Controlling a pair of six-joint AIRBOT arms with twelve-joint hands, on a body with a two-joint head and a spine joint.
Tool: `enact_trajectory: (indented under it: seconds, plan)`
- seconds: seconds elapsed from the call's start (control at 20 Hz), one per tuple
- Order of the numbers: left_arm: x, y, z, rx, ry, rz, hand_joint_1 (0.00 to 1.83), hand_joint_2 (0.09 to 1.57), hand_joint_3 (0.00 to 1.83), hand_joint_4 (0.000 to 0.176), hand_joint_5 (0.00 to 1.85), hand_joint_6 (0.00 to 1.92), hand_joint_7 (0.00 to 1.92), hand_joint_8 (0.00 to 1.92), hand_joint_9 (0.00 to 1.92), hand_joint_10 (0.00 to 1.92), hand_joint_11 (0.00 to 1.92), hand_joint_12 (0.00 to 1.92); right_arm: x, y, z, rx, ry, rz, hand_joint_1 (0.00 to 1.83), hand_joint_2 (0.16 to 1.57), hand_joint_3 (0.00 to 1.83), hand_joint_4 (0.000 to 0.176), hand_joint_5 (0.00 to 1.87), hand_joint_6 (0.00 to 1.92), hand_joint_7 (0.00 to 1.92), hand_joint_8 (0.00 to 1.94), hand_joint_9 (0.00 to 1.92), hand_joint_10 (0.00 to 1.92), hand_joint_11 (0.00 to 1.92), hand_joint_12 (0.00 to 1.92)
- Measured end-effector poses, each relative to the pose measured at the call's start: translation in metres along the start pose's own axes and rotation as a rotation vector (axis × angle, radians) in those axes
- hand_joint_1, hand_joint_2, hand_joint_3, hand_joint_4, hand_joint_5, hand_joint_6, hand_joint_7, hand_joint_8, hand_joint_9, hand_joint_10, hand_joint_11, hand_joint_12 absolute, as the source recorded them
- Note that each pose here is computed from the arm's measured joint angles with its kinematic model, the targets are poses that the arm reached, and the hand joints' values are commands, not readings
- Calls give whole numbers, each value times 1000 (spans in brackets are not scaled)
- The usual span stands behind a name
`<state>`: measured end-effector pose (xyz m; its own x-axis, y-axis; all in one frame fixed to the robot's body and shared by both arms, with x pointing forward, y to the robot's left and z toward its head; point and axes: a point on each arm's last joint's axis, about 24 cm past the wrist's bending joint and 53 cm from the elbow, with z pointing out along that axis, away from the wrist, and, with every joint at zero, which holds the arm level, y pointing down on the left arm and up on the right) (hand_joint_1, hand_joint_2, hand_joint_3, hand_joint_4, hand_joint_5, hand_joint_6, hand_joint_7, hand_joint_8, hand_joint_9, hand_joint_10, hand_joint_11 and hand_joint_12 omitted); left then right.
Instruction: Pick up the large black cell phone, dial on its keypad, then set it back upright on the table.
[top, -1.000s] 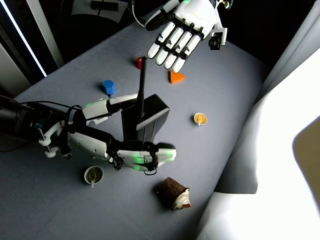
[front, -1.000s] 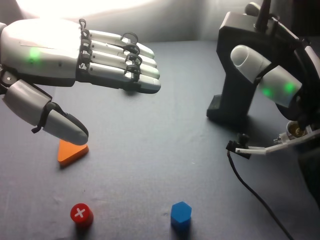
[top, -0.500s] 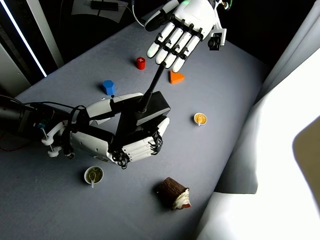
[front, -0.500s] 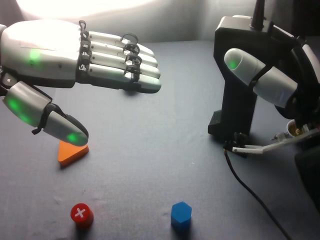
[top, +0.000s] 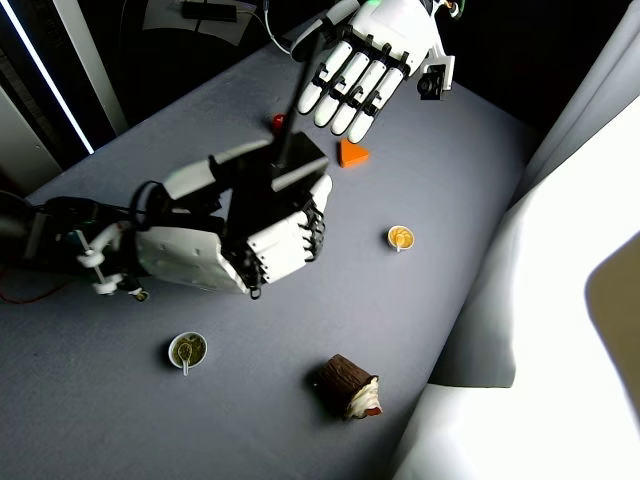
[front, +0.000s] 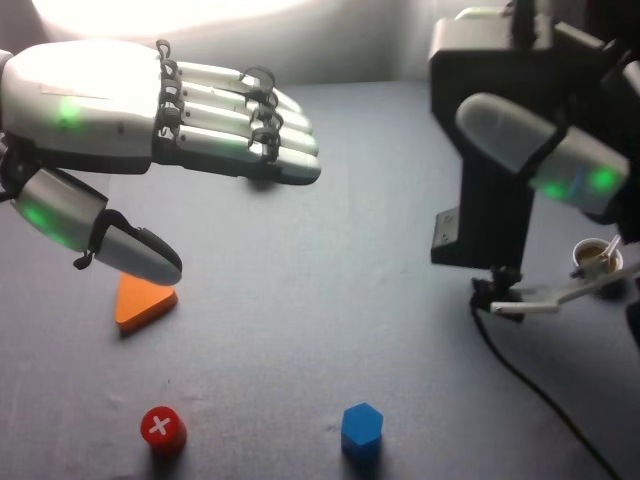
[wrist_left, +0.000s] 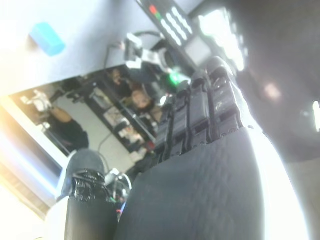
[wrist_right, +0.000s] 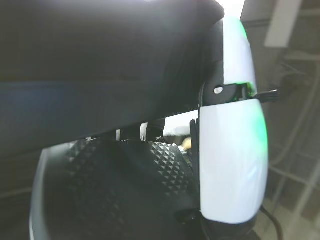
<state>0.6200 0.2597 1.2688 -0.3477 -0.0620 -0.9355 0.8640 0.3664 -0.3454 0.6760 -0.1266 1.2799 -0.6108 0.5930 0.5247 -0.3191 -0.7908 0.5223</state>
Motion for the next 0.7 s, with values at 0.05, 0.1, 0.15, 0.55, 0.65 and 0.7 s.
enact_trajectory:
  seconds: [0.05,0.1,0.15,0.55,0.65,0.7]
  plan:
    - [0,1,0,-4,-1,1,724,1219,0,0,213,2,658,44,712,193,254,1261,3,8,0,-22,15,-2,1487,1107,2,0,971,762,881,1055,964,1083,859,1587]
    - [-1,3,0,-12,-3,1,865,1210,1,0,240,5,777,49,670,702,378,1444,10,15,-1,-42,39,5,1488,1106,1,0,963,777,877,1062,970,1069,869,1575]
    - [-1,4,1,-17,-4,7,897,1239,5,9,244,1,826,69,589,1111,402,1584,15,18,-2,-50,53,12,1398,1119,4,0,945,875,876,1113,968,1189,896,1333]
    - [-5,5,4,-15,-28,2,1316,1268,4,56,115,3,678,1557,917,1921,893,1921,23,43,-6,-104,62,49,1377,1120,0,0,942,893,883,1128,986,1183,951,1187]
    - [-11,7,3,-22,-52,0,1312,1279,12,57,92,4,651,1597,910,1921,914,1921,28,43,-7,-106,72,67,1381,1107,0,0,963,862,919,1064,1010,1149,965,1170]
    - [-15,8,3,-26,-68,-2,1312,1281,15,57,89,2,645,1609,915,1921,920,1921,31,44,-7,-108,85,75,1381,1108,0,0,977,837,911,1081,994,1172,964,1166]
